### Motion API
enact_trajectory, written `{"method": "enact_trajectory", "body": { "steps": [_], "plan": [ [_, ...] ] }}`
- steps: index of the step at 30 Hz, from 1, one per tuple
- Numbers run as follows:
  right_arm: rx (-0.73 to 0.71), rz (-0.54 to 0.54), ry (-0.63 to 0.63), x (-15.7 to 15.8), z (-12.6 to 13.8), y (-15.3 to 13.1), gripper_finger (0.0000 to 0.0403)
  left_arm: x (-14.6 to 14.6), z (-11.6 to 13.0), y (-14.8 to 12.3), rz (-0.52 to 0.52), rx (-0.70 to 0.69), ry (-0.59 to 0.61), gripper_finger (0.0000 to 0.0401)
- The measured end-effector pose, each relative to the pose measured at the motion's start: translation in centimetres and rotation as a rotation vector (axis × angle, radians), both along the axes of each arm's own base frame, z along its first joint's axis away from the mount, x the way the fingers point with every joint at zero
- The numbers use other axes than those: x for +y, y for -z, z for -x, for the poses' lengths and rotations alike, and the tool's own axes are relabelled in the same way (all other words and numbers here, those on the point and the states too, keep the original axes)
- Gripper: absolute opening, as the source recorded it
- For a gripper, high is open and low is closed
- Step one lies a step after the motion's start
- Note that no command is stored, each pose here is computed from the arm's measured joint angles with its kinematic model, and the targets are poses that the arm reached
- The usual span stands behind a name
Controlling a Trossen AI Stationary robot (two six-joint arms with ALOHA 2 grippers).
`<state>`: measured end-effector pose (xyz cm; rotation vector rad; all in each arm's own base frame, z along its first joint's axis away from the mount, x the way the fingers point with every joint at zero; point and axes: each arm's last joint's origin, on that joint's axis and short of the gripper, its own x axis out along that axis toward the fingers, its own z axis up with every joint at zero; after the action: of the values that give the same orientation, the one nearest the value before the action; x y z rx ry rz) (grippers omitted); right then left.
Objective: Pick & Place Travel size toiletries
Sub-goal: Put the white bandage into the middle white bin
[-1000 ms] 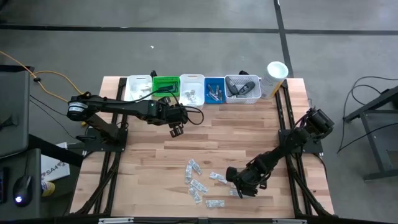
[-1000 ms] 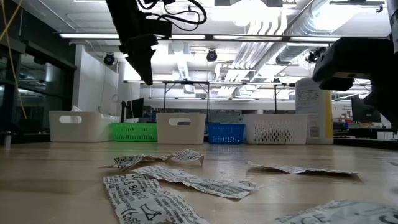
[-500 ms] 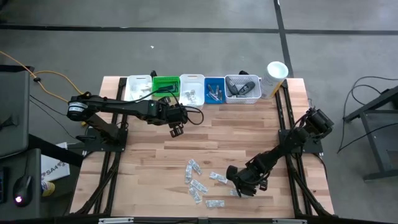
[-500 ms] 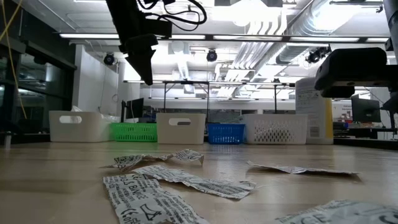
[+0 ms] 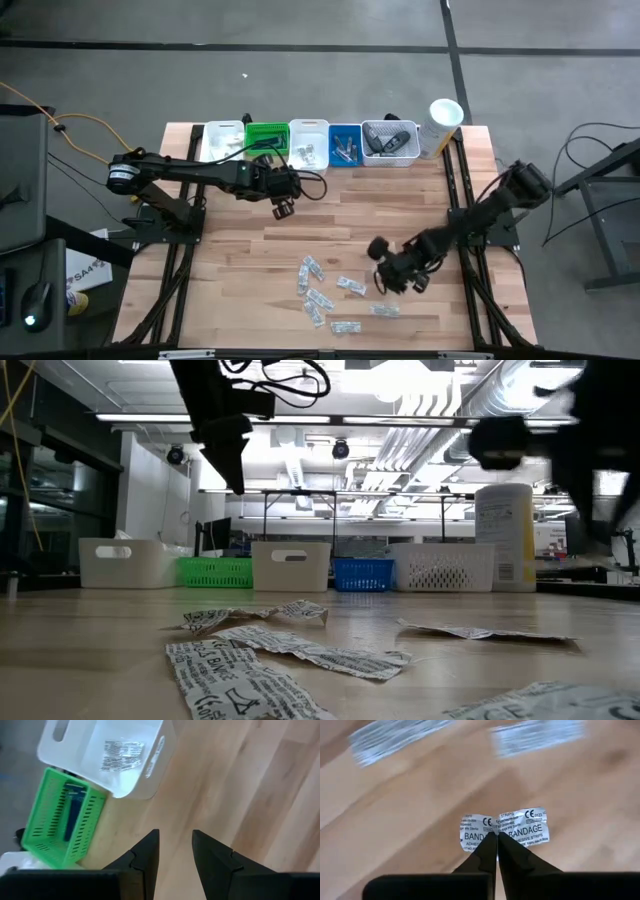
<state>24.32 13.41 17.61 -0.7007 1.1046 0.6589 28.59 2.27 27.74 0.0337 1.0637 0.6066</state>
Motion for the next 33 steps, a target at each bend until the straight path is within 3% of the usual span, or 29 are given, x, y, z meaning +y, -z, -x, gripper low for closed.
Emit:
{"method": "enact_trajectory", "body": {
  "steps": [5,13,18,22,28,33],
  "plan": [
    [-0.151,0.017,0.179,-3.1,-0.6,-2.9,0.0004,0.1,0.2,0.4,-0.071,-0.014,0.009,0.0115],
    [-0.370,0.019,0.423,-8.9,-2.1,-5.3,0.0003,0.8,1.0,3.8,-0.135,-0.120,0.078,0.0115],
    [-0.535,0.067,0.472,-12.9,-3.1,-4.0,0.0003,3.0,1.5,5.5,-0.121,-0.248,0.095,0.0115],
    [-0.668,0.196,0.517,-15.1,-3.7,-3.5,0.0003,4.9,1.2,5.5,-0.075,-0.440,0.097,0.0115],
    [-0.745,0.305,0.456,-16.4,-5.6,-2.2,0.0003,6.7,0.6,4.2,-0.032,-0.660,0.142,0.0115],
    [-0.856,0.485,0.426,-17.4,-7.7,-1.0,0.0003,7.3,0.6,3.7,0.027,-0.764,0.087,0.0115]
  ]
}}
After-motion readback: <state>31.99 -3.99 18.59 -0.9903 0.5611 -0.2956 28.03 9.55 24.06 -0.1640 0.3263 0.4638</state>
